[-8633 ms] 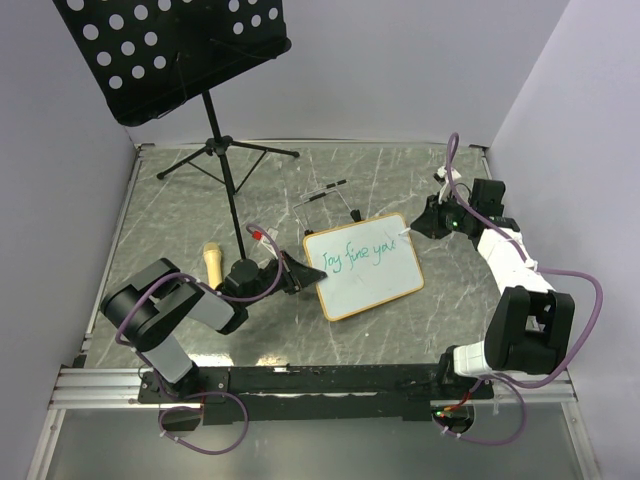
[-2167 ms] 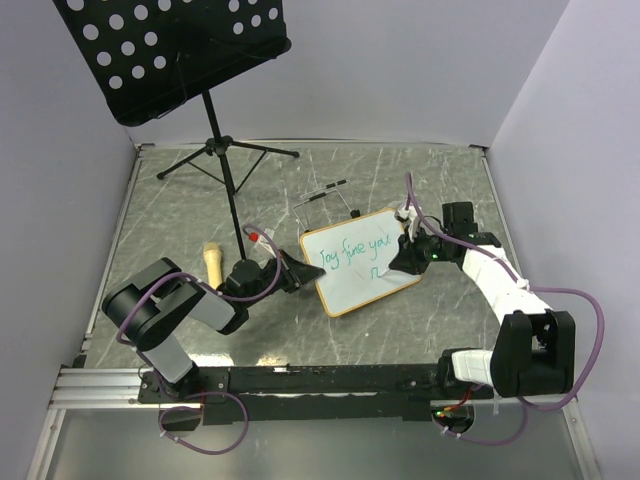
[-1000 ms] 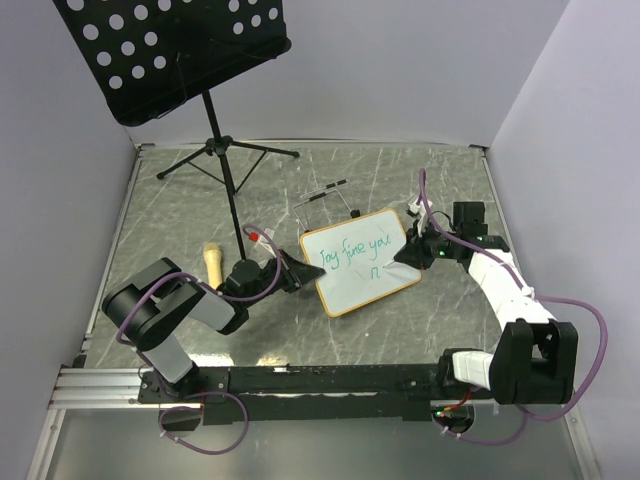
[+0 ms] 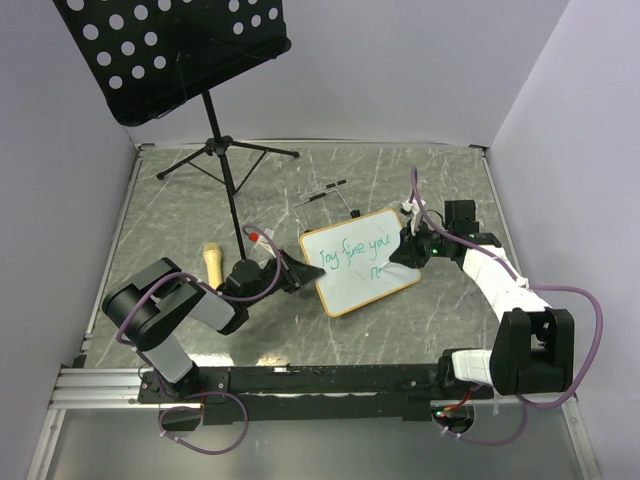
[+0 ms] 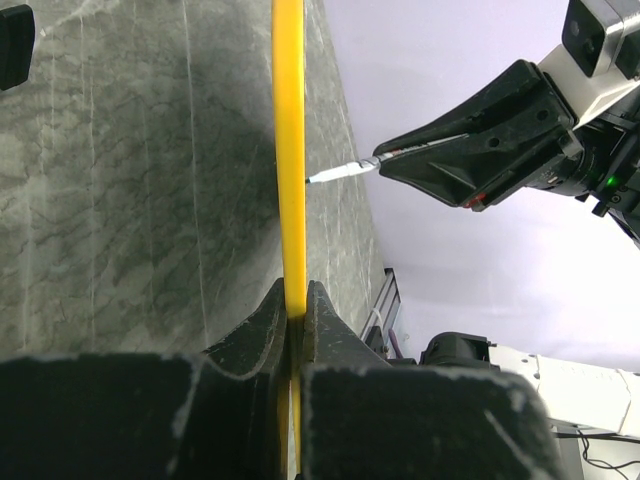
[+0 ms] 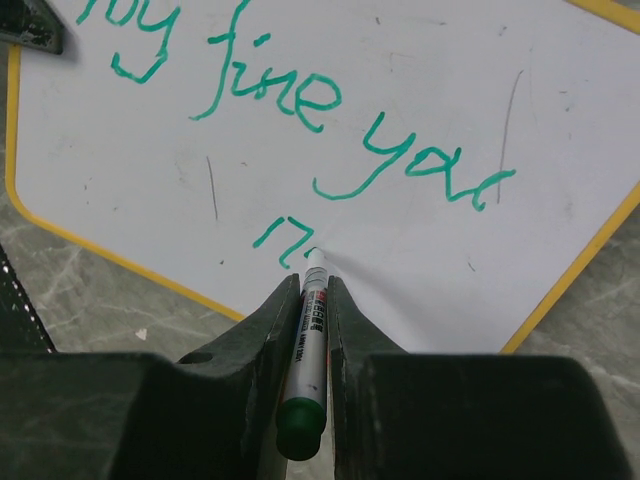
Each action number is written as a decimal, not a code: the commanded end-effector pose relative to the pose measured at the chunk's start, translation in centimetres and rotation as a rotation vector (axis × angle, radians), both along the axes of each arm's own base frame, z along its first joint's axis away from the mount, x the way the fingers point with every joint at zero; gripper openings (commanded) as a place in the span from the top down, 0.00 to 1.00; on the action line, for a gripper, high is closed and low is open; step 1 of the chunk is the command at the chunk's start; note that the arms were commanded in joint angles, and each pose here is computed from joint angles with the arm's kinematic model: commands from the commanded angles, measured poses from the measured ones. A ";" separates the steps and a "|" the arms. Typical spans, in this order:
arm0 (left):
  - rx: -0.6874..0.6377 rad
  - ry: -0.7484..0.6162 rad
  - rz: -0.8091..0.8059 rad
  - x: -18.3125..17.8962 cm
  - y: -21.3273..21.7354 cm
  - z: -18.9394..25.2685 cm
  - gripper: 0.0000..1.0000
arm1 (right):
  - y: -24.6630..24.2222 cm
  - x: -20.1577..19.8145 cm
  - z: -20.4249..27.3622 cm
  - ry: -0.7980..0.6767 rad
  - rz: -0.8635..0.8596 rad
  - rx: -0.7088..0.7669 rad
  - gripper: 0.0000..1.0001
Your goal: Write a sentence on the whiteboard
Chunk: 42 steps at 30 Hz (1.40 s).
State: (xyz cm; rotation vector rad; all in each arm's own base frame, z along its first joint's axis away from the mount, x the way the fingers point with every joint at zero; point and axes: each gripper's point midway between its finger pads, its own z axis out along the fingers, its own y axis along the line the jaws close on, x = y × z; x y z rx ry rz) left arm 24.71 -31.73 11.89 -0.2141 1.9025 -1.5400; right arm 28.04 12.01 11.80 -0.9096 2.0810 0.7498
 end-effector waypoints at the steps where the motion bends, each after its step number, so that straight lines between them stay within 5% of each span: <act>1: -0.240 -0.279 -0.028 -0.5 -0.3 8.9 0.99 | -0.4 1.6 0.5 -0.074 -0.042 -0.028 1.00; 42: -0.231 -0.282 -0.018 -0.4 -0.2 8.9 0.99 | -0.6 -0.3 0.1 0.011 0.026 -0.014 1.00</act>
